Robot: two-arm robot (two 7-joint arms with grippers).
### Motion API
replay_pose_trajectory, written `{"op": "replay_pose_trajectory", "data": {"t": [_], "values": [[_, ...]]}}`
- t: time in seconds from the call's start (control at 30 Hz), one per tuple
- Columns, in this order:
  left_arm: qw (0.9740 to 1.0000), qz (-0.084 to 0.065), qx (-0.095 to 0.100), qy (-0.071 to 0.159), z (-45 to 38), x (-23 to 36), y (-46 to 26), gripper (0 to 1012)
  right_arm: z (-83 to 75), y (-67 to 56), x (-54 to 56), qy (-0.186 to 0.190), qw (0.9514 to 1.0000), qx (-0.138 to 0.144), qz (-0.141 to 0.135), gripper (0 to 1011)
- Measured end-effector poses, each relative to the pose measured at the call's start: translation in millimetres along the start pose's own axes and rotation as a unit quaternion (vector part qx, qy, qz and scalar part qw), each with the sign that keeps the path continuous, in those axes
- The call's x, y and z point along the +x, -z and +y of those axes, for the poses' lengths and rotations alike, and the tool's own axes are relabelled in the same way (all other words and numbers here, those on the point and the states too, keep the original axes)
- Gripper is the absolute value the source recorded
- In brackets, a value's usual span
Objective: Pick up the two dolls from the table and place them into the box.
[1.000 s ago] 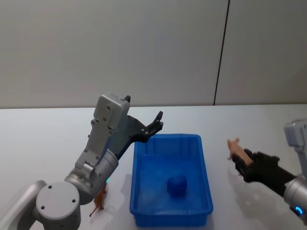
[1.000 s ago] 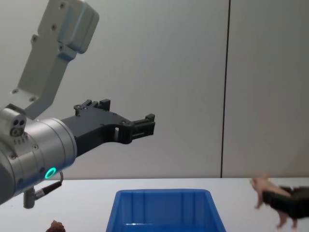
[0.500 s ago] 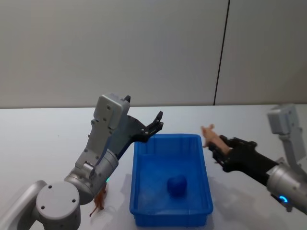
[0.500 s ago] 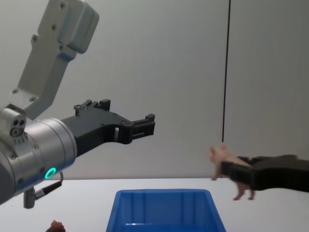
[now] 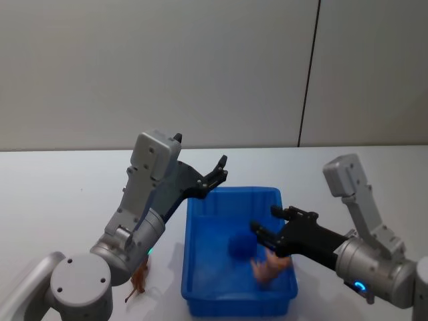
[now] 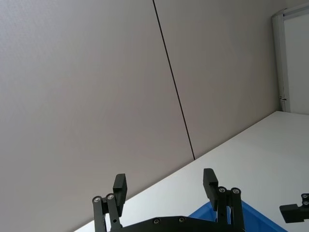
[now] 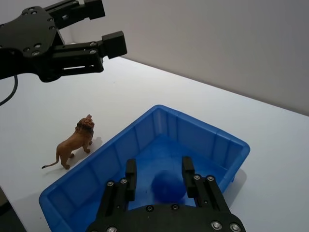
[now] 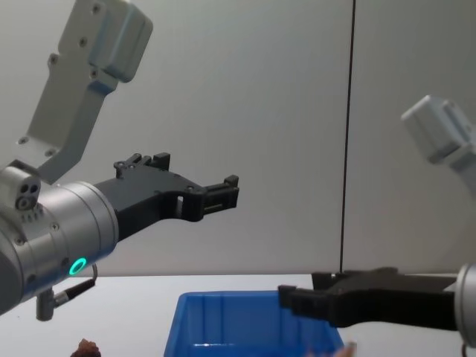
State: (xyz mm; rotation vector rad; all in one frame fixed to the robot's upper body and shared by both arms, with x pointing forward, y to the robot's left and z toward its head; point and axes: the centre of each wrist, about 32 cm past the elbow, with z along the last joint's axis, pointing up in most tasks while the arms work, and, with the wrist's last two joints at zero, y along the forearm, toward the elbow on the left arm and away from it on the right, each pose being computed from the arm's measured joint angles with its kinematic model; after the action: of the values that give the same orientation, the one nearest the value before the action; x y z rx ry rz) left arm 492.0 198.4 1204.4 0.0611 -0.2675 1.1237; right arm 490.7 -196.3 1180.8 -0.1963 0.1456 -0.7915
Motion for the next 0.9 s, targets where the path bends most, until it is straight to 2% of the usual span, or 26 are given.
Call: {"op": "replay_pose_trajectory", "data": {"t": [0.27, 0.33, 0.37, 0.5, 0.9], "values": [[1.0, 0.0, 0.0, 0.0, 0.0, 0.0, 0.0, 1001, 3.0, 3.1, -0.5, 0.005, 1.0, -0.005, 0.001, 777], [1.0, 0.0, 0.0, 0.0, 0.0, 0.0, 0.0, 1001, 0.9, 3.7, 2.2, 0.012, 0.9999, -0.004, 0.001, 815], [1.0, 0.0, 0.0, 0.0, 0.0, 0.0, 0.0, 1001, 0.0, 4.1, 3.2, 0.014, 0.9999, -0.004, 0.001, 869], [1.0, 0.0, 0.0, 0.0, 0.0, 0.0, 0.0, 1001, -8.3, 7.3, 11.1, 0.031, 0.9995, -0.002, 0.005, 983], [1.0, 0.0, 0.0, 0.0, 0.0, 0.0, 0.0, 1001, -36.2, 15.6, 32.7, 0.076, 0.997, -0.001, 0.016, 1001]]}}
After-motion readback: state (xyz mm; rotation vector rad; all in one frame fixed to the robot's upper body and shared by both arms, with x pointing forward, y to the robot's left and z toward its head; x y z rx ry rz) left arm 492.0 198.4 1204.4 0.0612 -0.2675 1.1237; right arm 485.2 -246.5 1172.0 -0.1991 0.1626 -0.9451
